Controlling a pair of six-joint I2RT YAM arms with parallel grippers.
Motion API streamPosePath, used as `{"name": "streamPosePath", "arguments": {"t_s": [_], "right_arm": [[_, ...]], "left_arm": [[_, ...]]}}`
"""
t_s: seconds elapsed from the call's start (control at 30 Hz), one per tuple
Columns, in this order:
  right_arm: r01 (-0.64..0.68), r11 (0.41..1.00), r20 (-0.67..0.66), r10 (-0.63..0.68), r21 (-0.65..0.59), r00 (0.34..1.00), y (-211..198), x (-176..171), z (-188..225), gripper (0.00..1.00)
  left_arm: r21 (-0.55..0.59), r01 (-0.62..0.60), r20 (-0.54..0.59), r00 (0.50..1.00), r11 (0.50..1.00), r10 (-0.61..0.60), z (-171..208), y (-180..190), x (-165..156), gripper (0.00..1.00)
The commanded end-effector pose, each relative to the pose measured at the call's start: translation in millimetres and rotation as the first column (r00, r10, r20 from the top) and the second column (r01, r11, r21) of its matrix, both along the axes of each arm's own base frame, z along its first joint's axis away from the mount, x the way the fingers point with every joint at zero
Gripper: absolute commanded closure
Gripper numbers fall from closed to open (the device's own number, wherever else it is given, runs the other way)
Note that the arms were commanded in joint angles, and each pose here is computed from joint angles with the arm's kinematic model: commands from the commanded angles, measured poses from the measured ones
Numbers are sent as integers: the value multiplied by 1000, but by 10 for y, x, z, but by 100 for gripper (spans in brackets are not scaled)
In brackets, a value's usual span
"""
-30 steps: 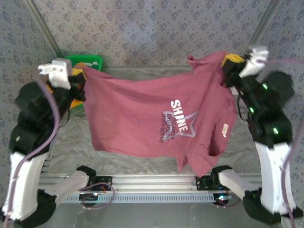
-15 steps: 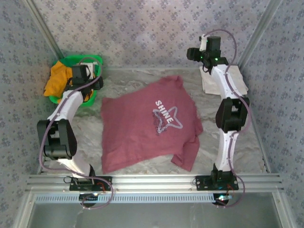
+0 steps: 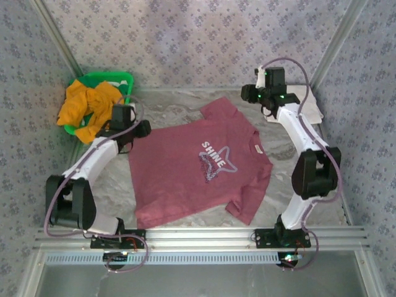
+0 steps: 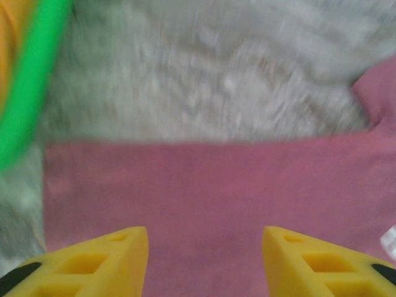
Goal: Fold and stack the t-shirts
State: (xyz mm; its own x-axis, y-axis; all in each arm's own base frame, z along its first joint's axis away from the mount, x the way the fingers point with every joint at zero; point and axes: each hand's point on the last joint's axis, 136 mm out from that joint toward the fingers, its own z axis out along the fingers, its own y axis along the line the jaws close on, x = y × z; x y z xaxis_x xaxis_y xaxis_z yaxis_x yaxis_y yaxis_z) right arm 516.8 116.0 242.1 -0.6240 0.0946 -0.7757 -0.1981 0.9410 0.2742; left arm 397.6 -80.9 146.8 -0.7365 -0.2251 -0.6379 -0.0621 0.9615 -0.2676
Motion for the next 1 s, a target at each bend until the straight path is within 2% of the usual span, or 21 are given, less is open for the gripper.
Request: {"name": "streamPosePath", "arguments": {"t_s": [0.0, 0.1, 0.2, 0.27, 0.3, 0.53, 0.67, 0.97], "right_arm": [[-71, 997, -131, 67, -27, 989, 212, 23, -573, 71], [-77, 992, -214, 55, -98, 975, 315, 89, -910, 76], [-71, 991, -272, 38, -111, 961, 365, 185, -1170, 79], [-63, 992, -308, 25, -112, 951, 372, 222, -1286, 91], [-48, 991, -303, 9, -123, 953, 354, 275, -1335, 92], [5, 997, -381, -34, -77, 924, 402, 365, -1709, 92], [87, 995, -389, -97, -44, 916, 278, 445, -1845, 92], [219, 974, -430, -220, -53, 876, -31, 706, -2157, 92]], "left_arm": [[-19, -125, -132, 984, 992, 122, -396, 65, -225, 51], [-28, -187, -161, 970, 982, 180, -632, 107, -250, 55], [-37, -186, -176, 968, 982, 177, -782, 61, -167, 56], [-38, -186, -178, 968, 982, 176, -866, 43, -87, 57], [-32, -188, -181, 967, 982, 179, -904, 43, -40, 57], [-48, -196, -237, 955, 979, 179, -1218, -46, 208, 59], [-31, -186, -267, 948, 982, 171, -1377, -67, 382, 60], [-55, -178, -225, 961, 982, 162, -1360, -25, 1122, 60]]}}
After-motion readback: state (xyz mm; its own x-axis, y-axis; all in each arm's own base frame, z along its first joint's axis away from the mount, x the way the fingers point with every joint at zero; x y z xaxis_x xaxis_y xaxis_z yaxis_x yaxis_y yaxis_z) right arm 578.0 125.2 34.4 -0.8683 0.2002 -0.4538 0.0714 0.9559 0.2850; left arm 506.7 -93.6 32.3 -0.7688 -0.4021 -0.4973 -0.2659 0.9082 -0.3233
